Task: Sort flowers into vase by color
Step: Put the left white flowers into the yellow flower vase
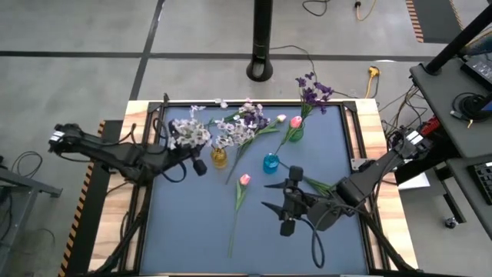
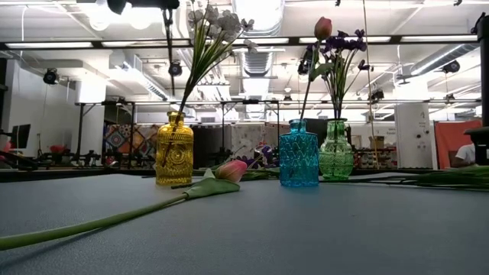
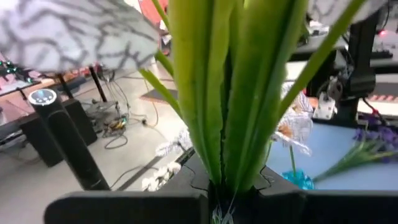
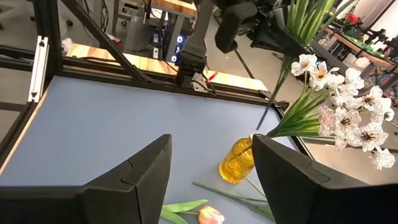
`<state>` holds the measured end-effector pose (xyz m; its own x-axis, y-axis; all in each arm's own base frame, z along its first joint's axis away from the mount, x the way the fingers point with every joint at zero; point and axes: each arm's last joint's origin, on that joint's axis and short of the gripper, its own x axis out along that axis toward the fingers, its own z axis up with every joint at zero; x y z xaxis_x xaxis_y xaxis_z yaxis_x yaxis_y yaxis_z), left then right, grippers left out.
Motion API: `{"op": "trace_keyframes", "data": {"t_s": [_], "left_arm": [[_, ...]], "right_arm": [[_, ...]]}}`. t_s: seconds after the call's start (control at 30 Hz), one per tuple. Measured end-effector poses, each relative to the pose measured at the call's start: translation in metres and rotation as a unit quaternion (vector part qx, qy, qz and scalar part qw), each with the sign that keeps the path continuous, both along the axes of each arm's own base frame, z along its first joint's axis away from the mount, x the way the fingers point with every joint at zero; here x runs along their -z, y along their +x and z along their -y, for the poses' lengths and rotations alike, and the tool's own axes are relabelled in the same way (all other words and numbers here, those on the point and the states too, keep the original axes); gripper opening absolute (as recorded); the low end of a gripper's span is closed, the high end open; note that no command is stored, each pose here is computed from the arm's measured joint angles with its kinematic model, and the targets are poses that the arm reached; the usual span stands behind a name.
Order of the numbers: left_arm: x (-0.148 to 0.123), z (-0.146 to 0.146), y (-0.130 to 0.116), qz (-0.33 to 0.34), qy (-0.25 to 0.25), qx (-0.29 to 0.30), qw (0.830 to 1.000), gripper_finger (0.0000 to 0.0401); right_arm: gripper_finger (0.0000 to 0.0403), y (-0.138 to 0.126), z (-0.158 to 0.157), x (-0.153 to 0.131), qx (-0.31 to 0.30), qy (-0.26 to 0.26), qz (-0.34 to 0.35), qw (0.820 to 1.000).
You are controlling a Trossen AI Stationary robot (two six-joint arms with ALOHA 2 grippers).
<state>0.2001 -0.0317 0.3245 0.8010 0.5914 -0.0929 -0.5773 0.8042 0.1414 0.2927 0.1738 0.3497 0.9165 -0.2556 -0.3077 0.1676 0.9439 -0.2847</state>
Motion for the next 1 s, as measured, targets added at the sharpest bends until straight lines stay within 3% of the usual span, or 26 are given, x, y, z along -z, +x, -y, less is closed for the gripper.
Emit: {"op": "trace_keyframes", "data": {"t_s": [0.3,0.8,1.0], "left_arm": [[0.026,-0.013,0.002,-0.001,-0.02,-0.022,1.0,0.0006],[0.031,-0.014,0.006,0.014,-0.05,-0.034,0.998,0.0007],[0.035,-0.014,0.006,0.012,-0.071,-0.042,0.997,0.003]], "right_arm": [[0.0217,0.001,0.004,0.002,0.007,-0.002,-0.007,1.0],[0.0217,0.002,0.005,0.002,0.012,0.005,-0.005,1.0],[0.0217,0.002,0.005,0.002,0.012,0.006,-0.005,1.0]]}}
